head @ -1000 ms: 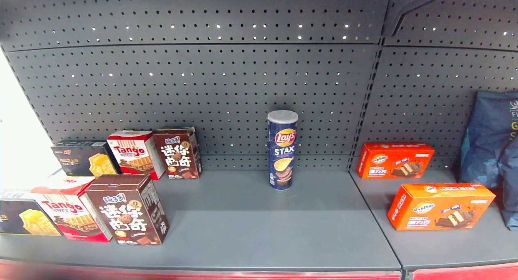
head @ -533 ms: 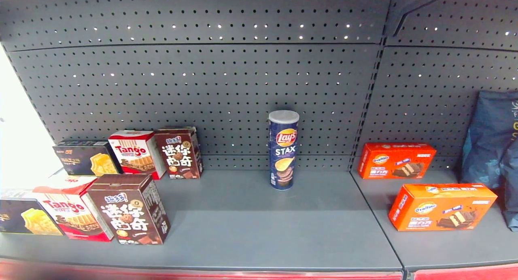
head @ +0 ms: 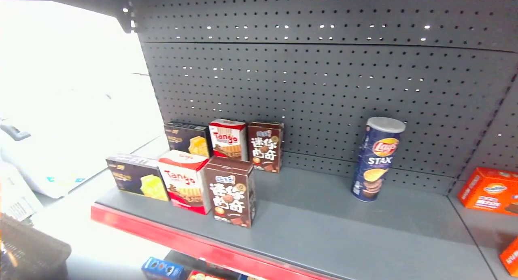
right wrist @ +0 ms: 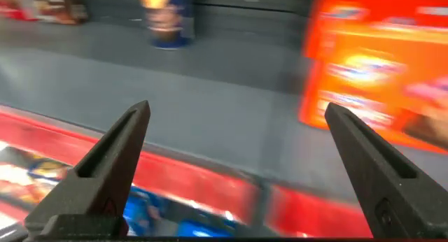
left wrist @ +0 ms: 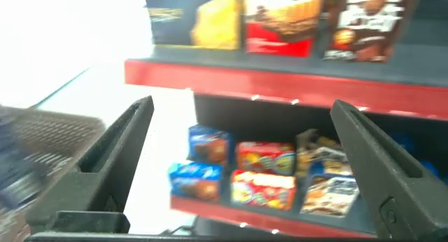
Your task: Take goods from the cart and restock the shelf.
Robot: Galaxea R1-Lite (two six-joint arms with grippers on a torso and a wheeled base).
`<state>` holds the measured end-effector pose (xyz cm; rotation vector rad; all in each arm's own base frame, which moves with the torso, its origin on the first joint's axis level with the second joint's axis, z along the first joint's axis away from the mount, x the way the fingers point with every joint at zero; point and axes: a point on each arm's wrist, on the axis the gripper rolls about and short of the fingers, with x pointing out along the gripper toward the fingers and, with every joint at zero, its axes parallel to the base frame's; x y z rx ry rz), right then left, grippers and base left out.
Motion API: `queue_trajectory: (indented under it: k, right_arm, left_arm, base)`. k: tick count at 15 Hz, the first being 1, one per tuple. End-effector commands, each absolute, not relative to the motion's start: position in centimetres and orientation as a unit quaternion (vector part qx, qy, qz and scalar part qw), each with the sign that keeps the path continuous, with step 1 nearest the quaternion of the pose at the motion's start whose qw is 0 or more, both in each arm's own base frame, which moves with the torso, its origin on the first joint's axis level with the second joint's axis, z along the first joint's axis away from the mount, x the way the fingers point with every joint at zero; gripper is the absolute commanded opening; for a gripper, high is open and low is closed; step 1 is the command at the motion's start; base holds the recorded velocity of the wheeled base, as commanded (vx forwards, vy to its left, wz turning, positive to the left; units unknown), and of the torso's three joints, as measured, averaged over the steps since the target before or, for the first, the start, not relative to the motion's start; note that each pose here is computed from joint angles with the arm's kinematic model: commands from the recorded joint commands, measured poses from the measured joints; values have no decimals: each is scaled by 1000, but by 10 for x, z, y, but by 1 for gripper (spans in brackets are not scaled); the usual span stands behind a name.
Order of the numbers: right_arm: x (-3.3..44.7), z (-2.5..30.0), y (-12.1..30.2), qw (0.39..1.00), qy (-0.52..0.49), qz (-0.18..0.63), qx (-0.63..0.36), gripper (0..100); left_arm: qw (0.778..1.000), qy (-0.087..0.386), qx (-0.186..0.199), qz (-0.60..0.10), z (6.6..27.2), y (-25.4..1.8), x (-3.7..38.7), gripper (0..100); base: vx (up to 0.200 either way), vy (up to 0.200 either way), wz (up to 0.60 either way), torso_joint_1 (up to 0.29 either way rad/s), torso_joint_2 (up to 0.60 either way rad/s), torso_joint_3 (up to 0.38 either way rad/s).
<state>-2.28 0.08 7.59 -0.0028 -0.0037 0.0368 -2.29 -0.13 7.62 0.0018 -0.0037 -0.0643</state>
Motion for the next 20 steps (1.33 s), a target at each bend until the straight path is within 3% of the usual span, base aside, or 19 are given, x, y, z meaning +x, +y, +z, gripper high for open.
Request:
queue_trajectory:
  k: [1, 11, 18, 20]
  right_arm:
    - [-23, 76, 1, 1000, -2, 18, -2, 100]
    - [-23, 76, 1, 1000, -2, 19, -1, 100]
    - [-23, 76, 1, 1000, -2, 18, -1, 100]
    - [-23, 76, 1, 1000, -2, 18, -1, 100]
  left_arm:
    - [999, -2, 1, -32, 76, -1, -23, 100]
    - [1000, -2, 1, -31, 76, -1, -23, 100]
    - [1000, -2, 2, -28, 76, -1, -23, 100]
    - [999, -10, 22, -28, 85, -1, -24, 100]
  base:
    - [0, 0, 600, 2, 7, -2]
    - [0, 0, 600, 3, 3, 3]
    - [0, 0, 0, 0, 0, 0]
    - [0, 0, 0, 0, 0, 0]
